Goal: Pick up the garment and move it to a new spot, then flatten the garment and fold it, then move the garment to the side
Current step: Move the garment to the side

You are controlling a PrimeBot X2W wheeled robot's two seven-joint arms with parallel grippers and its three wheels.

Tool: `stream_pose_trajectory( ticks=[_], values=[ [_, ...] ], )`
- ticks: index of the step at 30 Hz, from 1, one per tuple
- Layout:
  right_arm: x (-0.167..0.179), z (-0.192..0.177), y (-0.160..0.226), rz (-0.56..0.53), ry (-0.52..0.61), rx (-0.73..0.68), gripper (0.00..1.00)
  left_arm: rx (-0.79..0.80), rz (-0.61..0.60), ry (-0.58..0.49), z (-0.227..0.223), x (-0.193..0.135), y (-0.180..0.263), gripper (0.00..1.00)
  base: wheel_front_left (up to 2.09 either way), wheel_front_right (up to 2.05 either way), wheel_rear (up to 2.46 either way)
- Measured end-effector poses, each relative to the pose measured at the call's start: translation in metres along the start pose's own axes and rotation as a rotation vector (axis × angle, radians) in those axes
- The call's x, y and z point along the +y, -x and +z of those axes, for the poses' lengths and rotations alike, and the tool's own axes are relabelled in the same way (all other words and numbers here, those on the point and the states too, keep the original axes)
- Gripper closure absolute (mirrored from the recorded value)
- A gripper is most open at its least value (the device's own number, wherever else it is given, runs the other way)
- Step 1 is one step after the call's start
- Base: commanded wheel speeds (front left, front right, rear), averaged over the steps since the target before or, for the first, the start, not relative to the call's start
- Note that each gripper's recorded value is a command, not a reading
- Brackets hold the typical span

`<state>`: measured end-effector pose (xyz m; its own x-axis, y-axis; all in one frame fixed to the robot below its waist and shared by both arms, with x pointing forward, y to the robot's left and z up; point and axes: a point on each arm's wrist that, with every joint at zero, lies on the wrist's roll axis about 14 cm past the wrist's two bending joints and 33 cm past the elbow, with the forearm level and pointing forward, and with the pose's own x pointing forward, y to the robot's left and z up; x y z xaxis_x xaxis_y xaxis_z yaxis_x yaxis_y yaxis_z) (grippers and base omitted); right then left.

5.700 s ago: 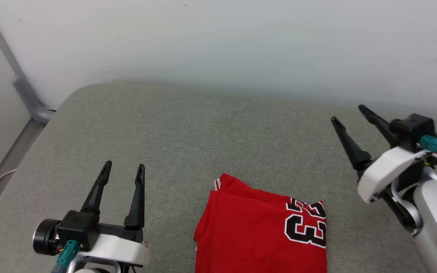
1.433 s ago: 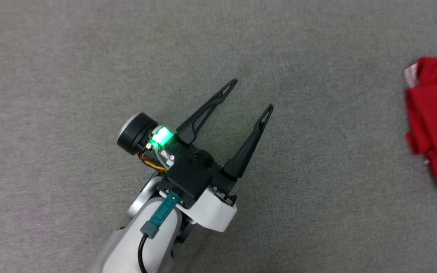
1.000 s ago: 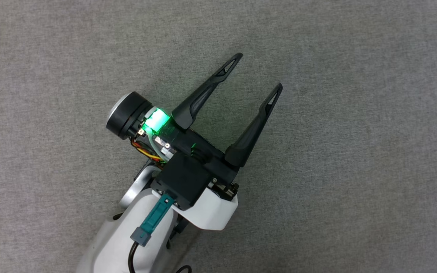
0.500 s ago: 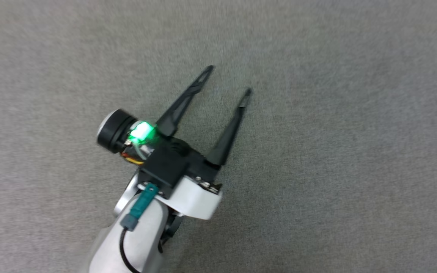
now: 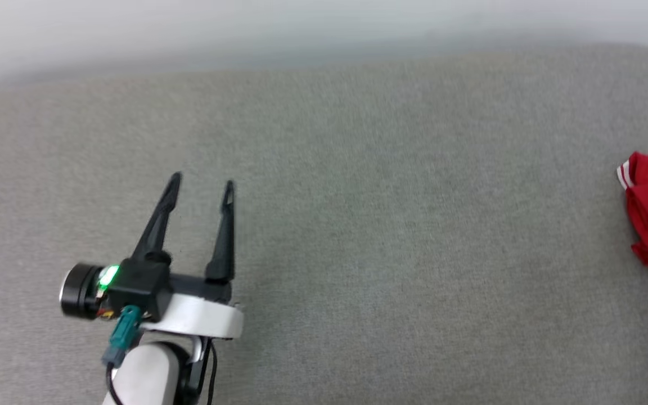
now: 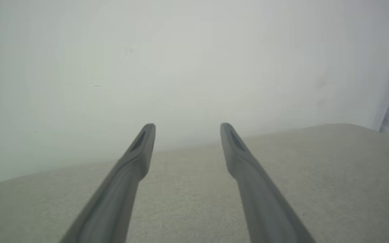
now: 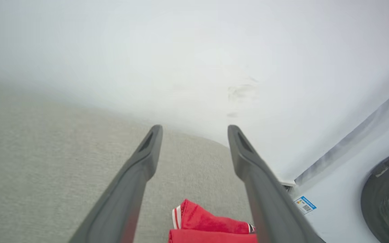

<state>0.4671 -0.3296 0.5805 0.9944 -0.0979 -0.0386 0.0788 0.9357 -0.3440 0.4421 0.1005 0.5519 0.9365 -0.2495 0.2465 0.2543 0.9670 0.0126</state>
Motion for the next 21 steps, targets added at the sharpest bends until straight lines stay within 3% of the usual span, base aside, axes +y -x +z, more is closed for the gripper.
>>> stream_pose_trajectory(
  ticks=[8,14,21],
  values=[
    [0.068,0.049,0.041,0.068,-0.212,-0.247,0.0,-0.002,0.141,-0.011,0.017,0.037,0.039,0.0,0.0,0.0,0.0],
    [0.114,0.043,0.071,0.119,-0.355,-0.275,0.0,0.012,0.175,-0.024,0.02,0.044,0.06,0.0,0.0,0.0,0.0],
    [0.133,0.013,0.091,0.116,-0.473,-0.234,0.0,0.034,0.179,-0.012,0.018,0.041,0.08,0.0,0.0,0.0,0.0]
  ],
)
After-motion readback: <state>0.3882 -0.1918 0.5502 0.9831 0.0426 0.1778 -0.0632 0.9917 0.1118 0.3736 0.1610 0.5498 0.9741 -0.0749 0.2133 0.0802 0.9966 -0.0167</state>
